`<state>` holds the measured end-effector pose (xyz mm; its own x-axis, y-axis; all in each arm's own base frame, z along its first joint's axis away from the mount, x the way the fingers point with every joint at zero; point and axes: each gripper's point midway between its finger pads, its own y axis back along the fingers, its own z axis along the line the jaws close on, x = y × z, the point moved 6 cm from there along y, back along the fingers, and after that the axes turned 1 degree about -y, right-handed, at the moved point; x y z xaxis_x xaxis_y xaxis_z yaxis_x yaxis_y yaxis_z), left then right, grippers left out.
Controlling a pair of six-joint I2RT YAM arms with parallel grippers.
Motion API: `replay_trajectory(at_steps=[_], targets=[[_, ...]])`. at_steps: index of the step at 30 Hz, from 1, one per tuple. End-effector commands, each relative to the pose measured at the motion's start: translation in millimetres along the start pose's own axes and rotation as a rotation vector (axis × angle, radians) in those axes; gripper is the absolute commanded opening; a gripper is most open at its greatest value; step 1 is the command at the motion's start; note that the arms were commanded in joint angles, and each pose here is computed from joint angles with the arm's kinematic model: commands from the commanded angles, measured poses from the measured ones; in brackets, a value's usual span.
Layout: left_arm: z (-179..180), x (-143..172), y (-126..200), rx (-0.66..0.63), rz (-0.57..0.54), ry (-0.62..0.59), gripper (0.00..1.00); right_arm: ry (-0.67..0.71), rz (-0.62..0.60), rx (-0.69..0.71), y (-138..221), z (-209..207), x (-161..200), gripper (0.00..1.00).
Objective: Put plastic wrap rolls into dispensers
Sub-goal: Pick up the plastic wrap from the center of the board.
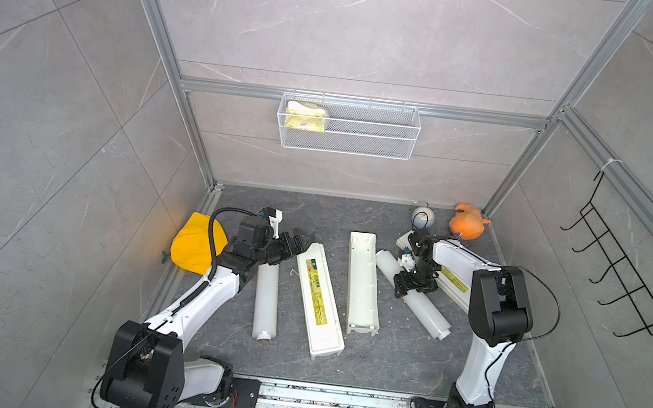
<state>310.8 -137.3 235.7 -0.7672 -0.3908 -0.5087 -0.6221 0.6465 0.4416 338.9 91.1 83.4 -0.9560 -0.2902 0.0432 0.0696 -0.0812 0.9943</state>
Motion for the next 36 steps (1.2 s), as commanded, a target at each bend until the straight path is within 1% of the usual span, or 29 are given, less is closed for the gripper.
replay_trajectory(at_steps=[1, 2, 3, 5, 6, 8, 9, 10, 11, 13, 14, 17, 21, 24, 27, 33, 36], targets=[[-13.0, -5.9, 11.2, 0.052, -0.044, -0.032, 0.99, -0.095, 0.011, -0.018, -6.8, 6.0, 7.1, 0.65], [-13.5, -5.9, 12.4, 0.051, -0.047, -0.036, 0.99, -0.129, 0.003, -0.009, -6.7, 5.2, 7.6, 0.59], [-13.8, -5.5, 13.0, 0.052, -0.047, -0.038, 0.99, -0.159, -0.007, -0.003, -6.1, 4.4, 7.9, 0.56], [-13.8, -4.8, 14.0, 0.05, -0.046, -0.039, 0.99, -0.23, -0.029, -0.012, -5.5, 5.2, 8.6, 0.49], [-13.9, -4.5, 14.4, 0.05, -0.045, -0.041, 0.99, -0.273, -0.043, -0.008, -4.5, 4.9, 8.9, 0.49], [-14.2, -4.5, 14.9, 0.05, -0.047, -0.044, 0.99, -0.382, -0.085, -0.015, -1.7, 5.4, 10.4, 0.52], [-13.6, -4.3, 14.9, 0.049, -0.048, -0.044, 1.0, -0.411, -0.108, -0.029, -0.4, 8.0, 10.7, 0.54], [-13.8, -4.4, 14.8, 0.052, -0.049, -0.042, 0.99, -0.435, -0.133, -0.048, 1.1, 11.7, 10.2, 0.56], [-13.5, -4.2, 14.4, 0.055, -0.051, -0.04, 0.99, -0.44, -0.149, -0.047, 2.8, 15.5, 9.9, 0.63], [-13.1, -3.5, 13.0, 0.063, -0.049, -0.037, 0.99, -0.4, -0.148, -0.018, 2.8, 22.8, 8.1, 0.75], [-12.9, -3.7, 12.5, 0.066, -0.047, -0.034, 0.99, -0.37, -0.153, 0.003, 3.6, 25.7, 6.0, 0.79], [-14.1, -2.9, 11.9, 0.075, -0.04, -0.034, 0.99, -0.302, -0.163, 0.099, 6.2, 26.2, 5.2, 0.85], [-14.7, -2.9, 13.4, 0.077, -0.045, -0.037, 1.0, -0.28, -0.142, 0.214, 3.6, 20.9, 7.2, 0.85], [-14.2, -3.0, 12.2, 0.076, -0.042, -0.033, 1.0, -0.241, -0.131, 0.343, 0.1, 21.0, 7.6, 0.86], [-15.4, -4.2, 12.4, 0.08, -0.044, -0.034, 1.0, -0.222, -0.12, 0.393, -3.4, 21.9, 7.4, 0.83], [-17.4, -6.5, 13.6, 0.078, -0.047, -0.042, 0.99, -0.221, -0.101, 0.28, -14.7, 33.5, 5.7, 0.75], [-18.8, -7.8, 14.9, 0.077, -0.049, -0.045, 0.99, -0.237, -0.123, 0.265, -7.6, 35.4, 4.7, 0.69]])
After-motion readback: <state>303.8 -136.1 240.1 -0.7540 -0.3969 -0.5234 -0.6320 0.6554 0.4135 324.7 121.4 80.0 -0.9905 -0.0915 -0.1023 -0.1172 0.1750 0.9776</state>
